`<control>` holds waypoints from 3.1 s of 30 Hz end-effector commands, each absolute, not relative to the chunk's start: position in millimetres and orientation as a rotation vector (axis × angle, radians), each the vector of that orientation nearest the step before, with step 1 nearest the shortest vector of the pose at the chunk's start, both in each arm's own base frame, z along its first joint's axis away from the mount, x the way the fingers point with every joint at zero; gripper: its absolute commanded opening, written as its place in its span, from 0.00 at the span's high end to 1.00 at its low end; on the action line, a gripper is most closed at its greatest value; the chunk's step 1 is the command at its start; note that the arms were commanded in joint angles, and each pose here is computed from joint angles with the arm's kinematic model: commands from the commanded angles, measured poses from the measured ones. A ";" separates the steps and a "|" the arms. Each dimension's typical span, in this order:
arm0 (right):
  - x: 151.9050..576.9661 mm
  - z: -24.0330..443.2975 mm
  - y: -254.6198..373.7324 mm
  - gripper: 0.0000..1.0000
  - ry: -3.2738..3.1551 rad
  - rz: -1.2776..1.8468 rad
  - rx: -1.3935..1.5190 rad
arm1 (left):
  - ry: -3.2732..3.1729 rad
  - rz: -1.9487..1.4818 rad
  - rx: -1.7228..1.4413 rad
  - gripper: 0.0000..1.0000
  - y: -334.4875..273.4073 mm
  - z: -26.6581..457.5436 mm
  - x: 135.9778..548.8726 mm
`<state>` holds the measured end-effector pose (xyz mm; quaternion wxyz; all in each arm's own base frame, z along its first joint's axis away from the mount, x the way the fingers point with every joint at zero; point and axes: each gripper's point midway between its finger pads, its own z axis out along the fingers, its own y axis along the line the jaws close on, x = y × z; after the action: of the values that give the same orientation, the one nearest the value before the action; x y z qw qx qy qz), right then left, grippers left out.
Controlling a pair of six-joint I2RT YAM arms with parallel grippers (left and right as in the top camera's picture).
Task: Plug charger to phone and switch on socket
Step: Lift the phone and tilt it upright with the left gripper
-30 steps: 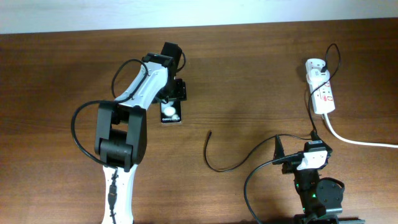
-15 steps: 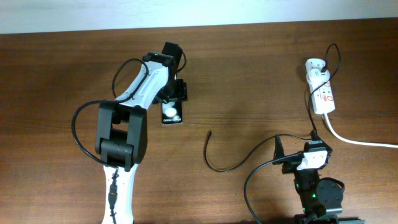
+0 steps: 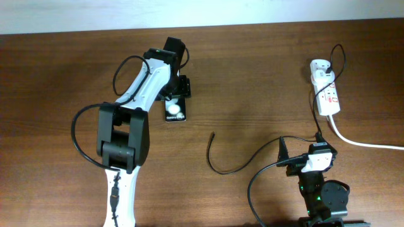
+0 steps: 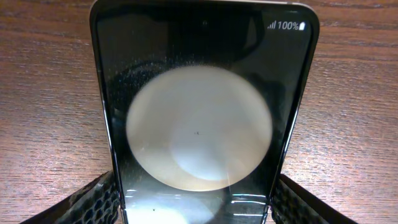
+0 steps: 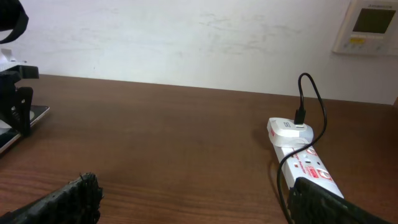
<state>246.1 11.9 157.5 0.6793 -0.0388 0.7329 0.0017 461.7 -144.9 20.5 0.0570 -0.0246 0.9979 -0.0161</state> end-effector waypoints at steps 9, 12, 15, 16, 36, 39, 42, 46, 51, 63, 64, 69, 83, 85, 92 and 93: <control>245.9 154.9 12.0 0.01 1.651 0.008 -0.079 | 3.046 -0.128 -0.022 1.00 -153.8 24.8 459.8; 245.9 154.9 12.0 0.01 1.651 0.008 -0.079 | 3.051 -0.158 -0.016 1.00 -157.1 25.3 458.8; 245.9 154.9 12.0 0.01 1.651 0.008 -0.079 | 3.062 -0.243 0.014 1.00 -163.8 26.3 456.6; 245.9 154.9 12.0 0.01 1.651 0.008 -0.079 | 3.064 -0.267 0.006 1.00 -163.7 26.7 456.7; 245.9 154.9 12.0 0.01 1.651 0.008 -0.079 | 2.921 -1.330 0.021 1.00 -217.6 82.9 445.7; 245.9 154.9 12.0 0.01 1.651 0.008 -0.079 | 2.851 -1.511 0.007 1.00 -222.0 99.7 445.4; 245.9 154.9 12.0 0.01 1.651 0.008 -0.079 | 2.757 -1.700 -0.016 1.00 -220.8 118.9 447.3; 245.9 154.9 12.1 0.01 1.651 0.008 -0.079 | 2.603 -1.940 -0.053 1.00 -211.9 146.9 452.1; 245.9 154.9 12.0 0.01 1.651 0.008 -0.079 | 2.478 -2.147 -0.157 1.00 -198.4 171.6 457.2; 245.9 154.9 12.0 0.01 1.651 0.008 -0.079 | 2.513 -2.403 -0.659 1.00 -188.5 189.3 459.8; 245.9 154.9 12.0 0.01 1.651 0.008 -0.079 | 2.503 -2.427 -0.666 1.00 -188.5 191.9 459.5; 245.9 154.9 12.0 0.01 1.651 0.008 -0.079 | 2.498 -2.480 -0.753 1.00 -187.3 196.0 459.5; 245.9 154.9 12.0 0.01 1.651 0.008 -0.079 | 2.533 -2.511 -0.982 1.00 -185.2 196.0 460.4; 245.9 154.9 12.0 0.01 1.651 0.008 -0.079 | 2.533 -2.511 -0.982 1.00 -185.2 196.0 460.4; 245.9 154.9 12.0 0.01 1.651 0.008 -0.079 | 2.532 -2.511 -0.981 1.00 -185.2 196.0 460.4; 245.9 154.9 12.0 0.01 1.651 0.008 -0.079 | 2.532 -2.511 -0.980 1.00 -185.2 196.0 460.4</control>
<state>246.1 11.9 157.5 0.6793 -0.0389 0.7328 0.0016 456.1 -188.2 182.0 -0.2736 -0.2674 0.6742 -0.6317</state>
